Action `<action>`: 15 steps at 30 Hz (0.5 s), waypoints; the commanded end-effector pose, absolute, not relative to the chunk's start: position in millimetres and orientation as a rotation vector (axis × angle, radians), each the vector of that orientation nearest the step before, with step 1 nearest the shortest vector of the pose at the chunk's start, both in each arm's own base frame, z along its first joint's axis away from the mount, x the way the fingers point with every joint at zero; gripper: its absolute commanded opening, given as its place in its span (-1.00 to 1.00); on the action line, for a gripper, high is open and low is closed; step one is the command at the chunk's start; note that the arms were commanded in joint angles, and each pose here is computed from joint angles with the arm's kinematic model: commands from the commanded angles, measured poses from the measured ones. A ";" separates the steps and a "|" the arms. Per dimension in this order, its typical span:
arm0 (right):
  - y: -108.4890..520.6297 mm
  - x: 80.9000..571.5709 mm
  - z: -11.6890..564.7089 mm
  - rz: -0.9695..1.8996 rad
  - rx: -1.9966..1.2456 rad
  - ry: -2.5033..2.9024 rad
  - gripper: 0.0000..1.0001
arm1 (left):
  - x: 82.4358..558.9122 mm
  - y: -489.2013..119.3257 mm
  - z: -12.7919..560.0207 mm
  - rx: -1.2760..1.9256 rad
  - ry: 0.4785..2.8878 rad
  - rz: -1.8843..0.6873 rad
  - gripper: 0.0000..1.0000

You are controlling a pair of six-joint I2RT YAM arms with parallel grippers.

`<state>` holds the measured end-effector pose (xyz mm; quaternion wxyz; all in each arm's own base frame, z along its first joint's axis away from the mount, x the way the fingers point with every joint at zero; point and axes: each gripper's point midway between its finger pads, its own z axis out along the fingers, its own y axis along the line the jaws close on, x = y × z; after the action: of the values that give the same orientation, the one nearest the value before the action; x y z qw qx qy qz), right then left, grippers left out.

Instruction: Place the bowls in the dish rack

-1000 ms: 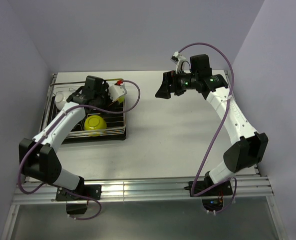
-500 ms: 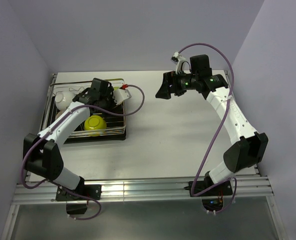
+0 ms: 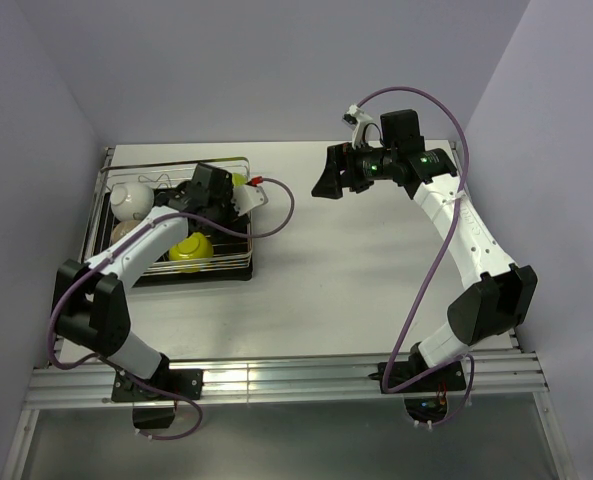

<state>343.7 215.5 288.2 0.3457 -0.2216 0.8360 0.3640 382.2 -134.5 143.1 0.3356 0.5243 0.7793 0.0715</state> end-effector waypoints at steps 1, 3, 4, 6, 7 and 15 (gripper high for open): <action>211.7 345.8 295.0 0.927 -0.576 2.148 1.00 | 396.0 -134.7 150.8 1.347 1.971 0.261 -0.99; 211.9 345.7 295.6 0.928 -0.579 2.145 1.00 | 396.5 -135.3 150.9 1.346 1.965 0.272 -0.99; 211.2 346.3 294.7 0.925 -0.577 2.148 1.00 | 396.7 -135.2 149.9 1.347 1.965 0.277 -0.99; 211.9 346.6 294.2 0.927 -0.577 2.150 1.00 | 396.7 -133.6 147.9 1.355 1.965 0.300 -0.99; 211.9 346.5 294.6 0.927 -0.577 2.150 1.00 | 395.0 -133.1 144.4 1.367 1.966 0.306 -0.99; 211.9 348.5 291.6 0.924 -0.576 2.162 1.00 | 390.8 -129.6 136.9 1.421 1.948 0.359 -0.89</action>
<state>343.1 215.2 287.0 0.3429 -0.2207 0.8375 0.3638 383.3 -135.8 139.4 0.3404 0.5456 0.7574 0.1133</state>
